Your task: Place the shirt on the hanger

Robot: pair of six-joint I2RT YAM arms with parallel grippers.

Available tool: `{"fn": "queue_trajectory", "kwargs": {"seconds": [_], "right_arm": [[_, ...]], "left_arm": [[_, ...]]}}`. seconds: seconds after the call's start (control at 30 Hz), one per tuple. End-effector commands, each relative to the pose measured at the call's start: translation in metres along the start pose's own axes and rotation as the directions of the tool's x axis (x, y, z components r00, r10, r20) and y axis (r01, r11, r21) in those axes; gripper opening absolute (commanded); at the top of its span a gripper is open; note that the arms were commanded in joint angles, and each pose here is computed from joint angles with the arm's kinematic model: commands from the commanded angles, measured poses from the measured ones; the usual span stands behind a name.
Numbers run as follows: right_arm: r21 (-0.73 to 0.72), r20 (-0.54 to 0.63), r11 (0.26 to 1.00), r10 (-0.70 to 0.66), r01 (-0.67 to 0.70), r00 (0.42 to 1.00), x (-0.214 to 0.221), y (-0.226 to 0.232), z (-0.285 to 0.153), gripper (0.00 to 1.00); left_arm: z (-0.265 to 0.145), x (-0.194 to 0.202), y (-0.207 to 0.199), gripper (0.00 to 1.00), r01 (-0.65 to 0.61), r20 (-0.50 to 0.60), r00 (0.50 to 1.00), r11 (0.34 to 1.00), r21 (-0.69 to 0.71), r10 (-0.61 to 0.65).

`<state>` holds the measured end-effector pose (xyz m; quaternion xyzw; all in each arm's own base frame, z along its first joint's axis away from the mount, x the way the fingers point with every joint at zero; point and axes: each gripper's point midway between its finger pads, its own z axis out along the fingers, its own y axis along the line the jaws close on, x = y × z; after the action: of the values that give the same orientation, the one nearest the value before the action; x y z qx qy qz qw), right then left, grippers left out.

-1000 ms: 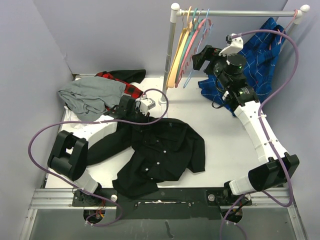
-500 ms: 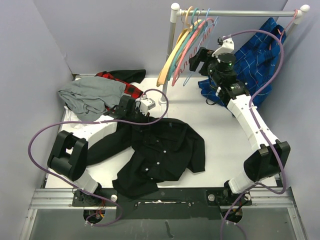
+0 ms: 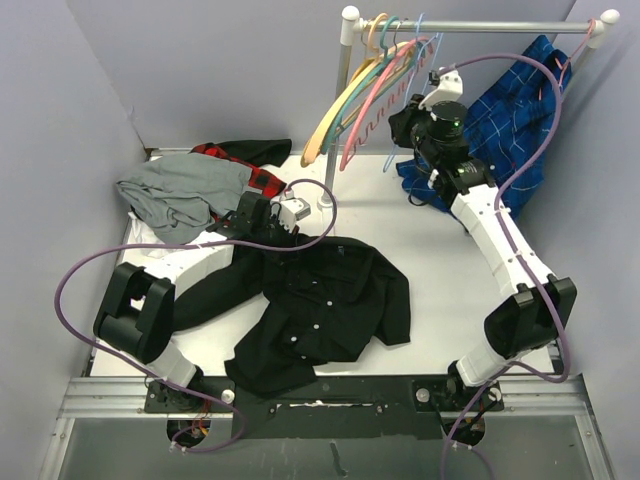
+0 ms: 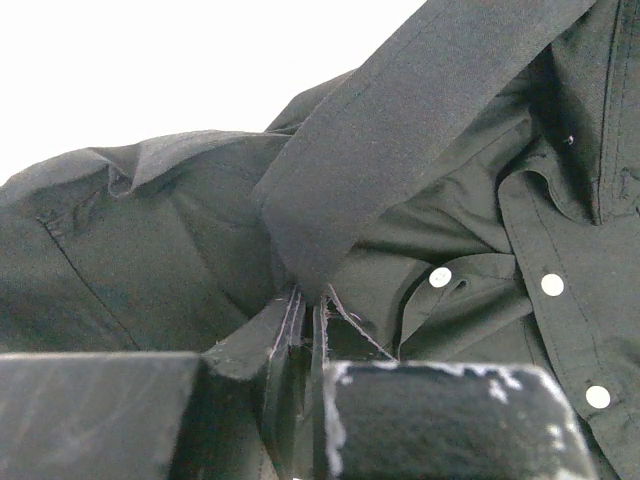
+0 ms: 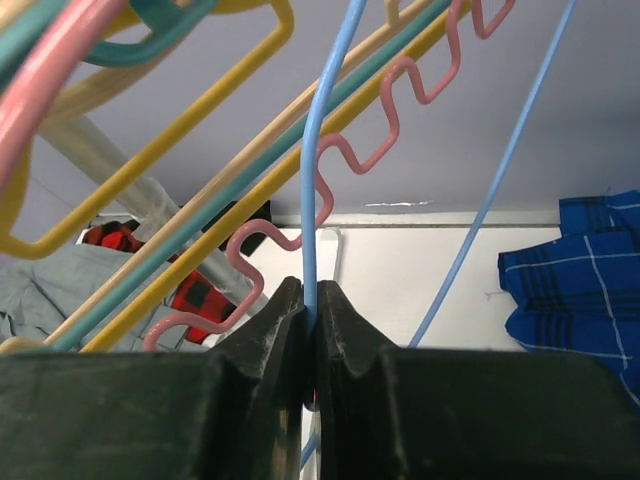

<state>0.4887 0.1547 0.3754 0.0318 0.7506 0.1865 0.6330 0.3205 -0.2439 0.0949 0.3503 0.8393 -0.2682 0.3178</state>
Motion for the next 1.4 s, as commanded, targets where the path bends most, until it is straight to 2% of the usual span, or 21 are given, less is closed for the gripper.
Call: {"fn": "queue_trajectory", "kwargs": {"seconds": [0.0,0.27,0.5,0.63,0.83,1.0,1.1,1.17,1.37], "right_arm": [[-0.044,0.177,0.999,-0.022,0.03,0.984,-0.072,0.02,-0.041,0.0],[-0.059,0.214,0.996,-0.06,0.074,0.975,-0.097,0.025,-0.078,0.0],[-0.1,0.201,0.994,-0.015,0.036,0.979,-0.099,0.03,-0.13,0.0],[-0.135,0.131,0.991,0.022,-0.004,0.991,-0.073,0.029,-0.17,0.0],[-0.255,-0.043,0.963,0.077,-0.086,0.996,-0.002,0.035,-0.249,0.0],[-0.487,-0.244,0.843,0.122,-0.23,0.962,0.071,0.064,-0.318,0.0],[-0.597,-0.361,0.711,0.177,-0.372,0.916,0.103,0.082,-0.348,0.0],[-0.616,-0.437,0.648,0.193,-0.448,0.879,0.119,0.088,-0.362,0.0],[-0.613,-0.584,0.543,0.178,-0.573,0.792,0.147,0.093,-0.395,0.0]], "left_arm": [[-0.017,-0.027,-0.005,0.0,-0.048,0.087,0.995,0.999,-0.003,0.048],[-0.019,-0.032,-0.009,0.0,-0.07,0.083,0.994,0.997,0.025,0.068],[-0.027,-0.036,-0.006,0.0,-0.124,0.088,0.988,0.992,-0.019,0.125],[-0.031,-0.039,-0.006,0.0,-0.145,0.085,0.985,0.989,-0.03,0.147],[-0.039,-0.037,-0.016,0.0,-0.188,0.082,0.979,0.982,-0.005,0.188],[-0.045,-0.033,-0.029,0.0,-0.26,0.121,0.96,0.964,0.046,0.253],[-0.05,-0.039,-0.032,0.0,-0.274,0.14,0.954,0.961,0.047,0.265],[-0.054,-0.046,-0.033,0.0,-0.279,0.151,0.95,0.96,0.03,0.272],[-0.064,-0.058,-0.022,0.0,-0.288,0.15,0.944,0.956,-0.058,0.293]]}}
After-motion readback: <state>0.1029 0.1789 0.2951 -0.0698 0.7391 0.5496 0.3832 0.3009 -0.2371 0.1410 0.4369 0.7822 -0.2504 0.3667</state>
